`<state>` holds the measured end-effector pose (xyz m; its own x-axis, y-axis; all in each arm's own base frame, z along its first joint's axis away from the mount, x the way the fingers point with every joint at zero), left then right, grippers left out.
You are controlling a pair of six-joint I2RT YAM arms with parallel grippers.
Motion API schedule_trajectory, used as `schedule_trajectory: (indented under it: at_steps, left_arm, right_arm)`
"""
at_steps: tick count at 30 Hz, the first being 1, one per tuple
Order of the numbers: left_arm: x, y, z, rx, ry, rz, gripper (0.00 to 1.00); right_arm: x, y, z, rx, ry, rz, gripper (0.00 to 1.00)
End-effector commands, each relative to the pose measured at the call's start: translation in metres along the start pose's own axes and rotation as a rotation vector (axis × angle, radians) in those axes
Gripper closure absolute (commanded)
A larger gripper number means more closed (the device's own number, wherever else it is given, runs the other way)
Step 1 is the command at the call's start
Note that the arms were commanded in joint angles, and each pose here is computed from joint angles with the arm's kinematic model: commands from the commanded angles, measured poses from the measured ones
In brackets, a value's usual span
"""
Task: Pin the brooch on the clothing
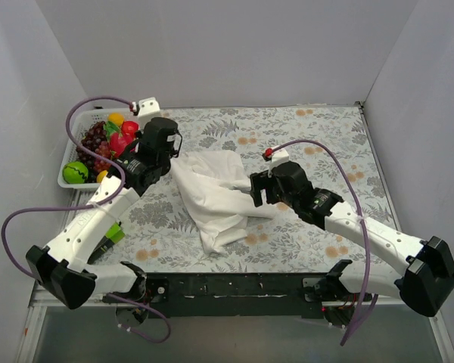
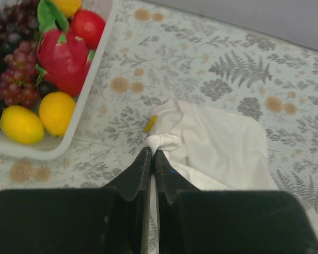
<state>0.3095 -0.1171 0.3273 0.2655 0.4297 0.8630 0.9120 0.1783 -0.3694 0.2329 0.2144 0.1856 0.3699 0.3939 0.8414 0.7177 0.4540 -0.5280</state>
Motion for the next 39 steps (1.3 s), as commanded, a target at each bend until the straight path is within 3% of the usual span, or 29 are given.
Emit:
schedule_trajectory:
  at_steps: [1,9,24,39]
  left_arm:
    - [-0.016,-0.005,0.037,0.057,-0.093,0.059,1.00]
    - [-0.032,0.004,0.070,0.131,-0.089,0.093,1.00]
    - [-0.044,0.009,0.067,0.064,-0.092,0.142,1.00]
    - [-0.045,0.006,0.060,0.021,-0.102,0.166,1.00]
  right_arm:
    - [-0.018,0.015,-0.008,0.005,0.021,0.049,0.10]
    - [-0.061,0.030,-0.003,0.039,0.078,0.189,0.11]
    - [-0.091,0.026,-0.022,0.224,0.399,0.083,0.17]
    - [-0.101,0.047,-0.034,0.274,0.508,0.088,0.30]
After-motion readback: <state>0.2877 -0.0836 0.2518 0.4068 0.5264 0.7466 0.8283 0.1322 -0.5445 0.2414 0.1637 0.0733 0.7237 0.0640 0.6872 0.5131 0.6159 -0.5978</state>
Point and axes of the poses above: each gripper's point midway between its finger pads, its own y axis out along the fingers, its own z axis along the line the jaws close on, x = y × z, the point moved 4 cm from there along -y, back along the fingers, and after that the axes turned 15 degrees about -y, right-handed, at the moved point
